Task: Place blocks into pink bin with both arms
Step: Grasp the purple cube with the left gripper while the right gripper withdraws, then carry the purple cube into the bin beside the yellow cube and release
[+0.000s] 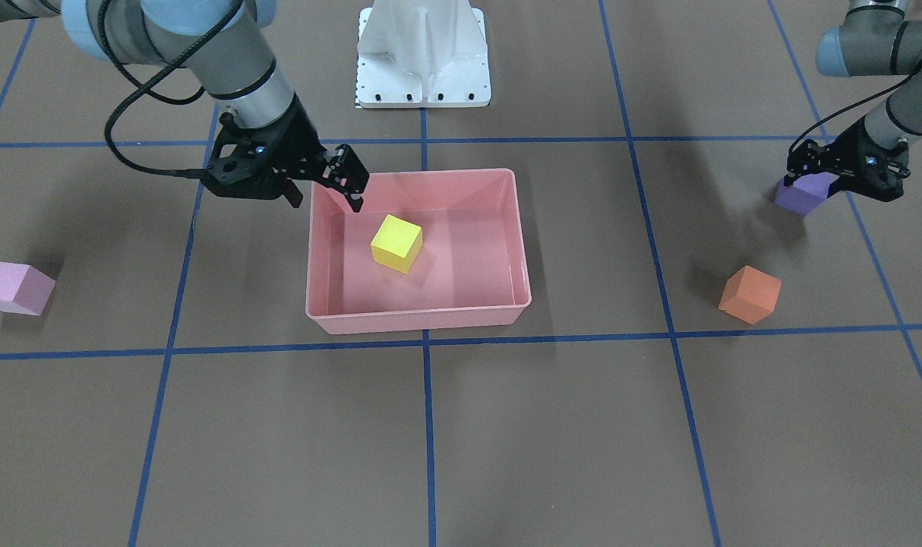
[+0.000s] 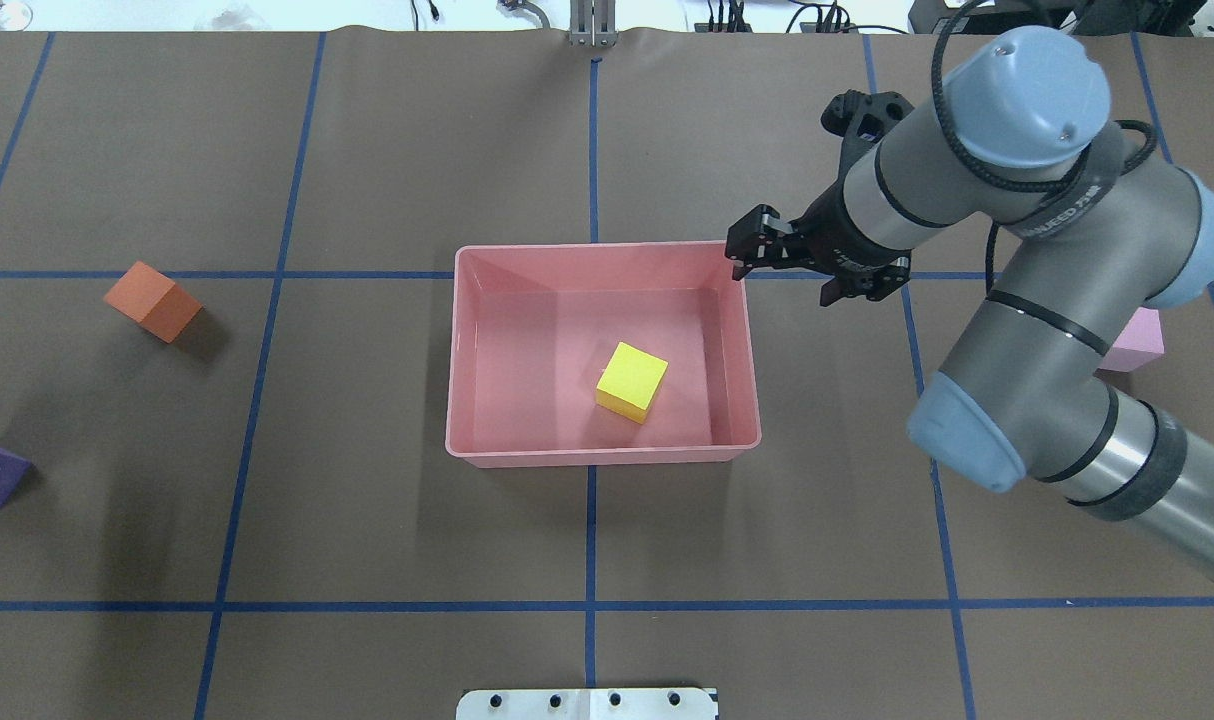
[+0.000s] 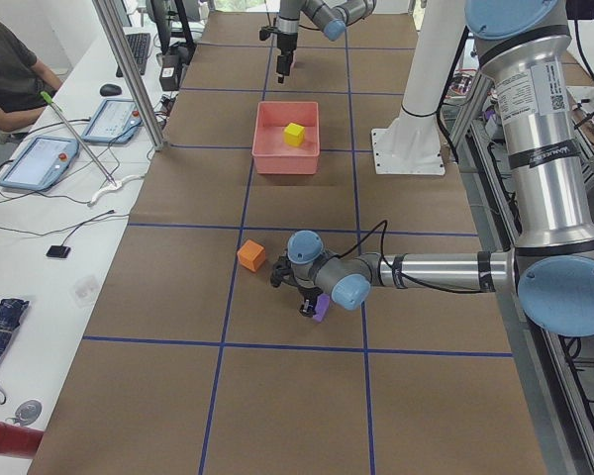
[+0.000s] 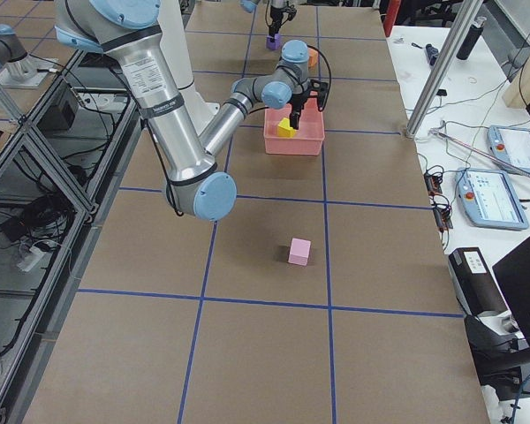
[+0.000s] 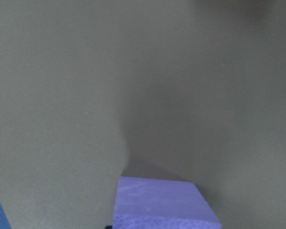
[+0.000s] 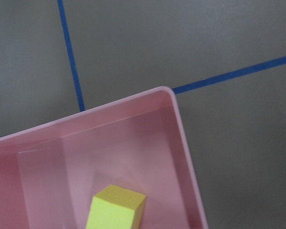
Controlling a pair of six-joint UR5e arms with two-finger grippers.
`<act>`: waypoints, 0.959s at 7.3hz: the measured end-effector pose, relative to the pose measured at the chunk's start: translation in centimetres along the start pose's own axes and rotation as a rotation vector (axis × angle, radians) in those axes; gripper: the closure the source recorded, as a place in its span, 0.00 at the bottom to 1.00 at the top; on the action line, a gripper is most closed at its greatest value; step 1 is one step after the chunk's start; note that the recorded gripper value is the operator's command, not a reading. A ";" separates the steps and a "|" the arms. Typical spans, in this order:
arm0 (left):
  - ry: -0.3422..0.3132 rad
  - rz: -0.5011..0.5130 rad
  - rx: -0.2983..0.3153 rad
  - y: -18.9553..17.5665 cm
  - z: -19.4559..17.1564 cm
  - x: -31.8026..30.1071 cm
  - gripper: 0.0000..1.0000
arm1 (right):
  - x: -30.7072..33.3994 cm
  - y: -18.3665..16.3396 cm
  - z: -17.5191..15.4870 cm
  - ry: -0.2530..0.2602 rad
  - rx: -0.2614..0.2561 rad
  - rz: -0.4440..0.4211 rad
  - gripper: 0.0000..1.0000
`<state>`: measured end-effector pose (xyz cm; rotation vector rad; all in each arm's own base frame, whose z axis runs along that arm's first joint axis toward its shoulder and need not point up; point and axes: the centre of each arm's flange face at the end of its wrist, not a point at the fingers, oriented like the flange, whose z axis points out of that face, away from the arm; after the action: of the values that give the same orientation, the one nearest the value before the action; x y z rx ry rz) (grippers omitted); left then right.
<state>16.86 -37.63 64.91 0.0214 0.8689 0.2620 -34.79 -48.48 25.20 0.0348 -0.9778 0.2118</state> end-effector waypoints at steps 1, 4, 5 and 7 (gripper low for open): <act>0.053 -0.062 0.010 -1.6 -1.0 2.3 1.00 | 4.4 -2.1 -0.7 0.030 0.000 -0.048 0.07; 0.268 -0.288 0.052 -9.0 -7.6 14.5 1.00 | 20.1 -6.6 -2.1 0.174 -0.003 -0.231 0.07; 0.331 -0.362 0.067 -11.7 -10.4 19.2 1.00 | 24.3 -7.8 -2.4 0.214 -0.010 -0.265 0.07; 0.408 -0.449 0.058 -16.3 -14.2 28.4 1.00 | 31.4 -10.1 -2.8 0.269 -0.033 -0.317 0.01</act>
<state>27.20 -47.96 32.35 -0.1769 1.2585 -0.1881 -13.55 -52.87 50.21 0.1273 -0.6960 -0.0898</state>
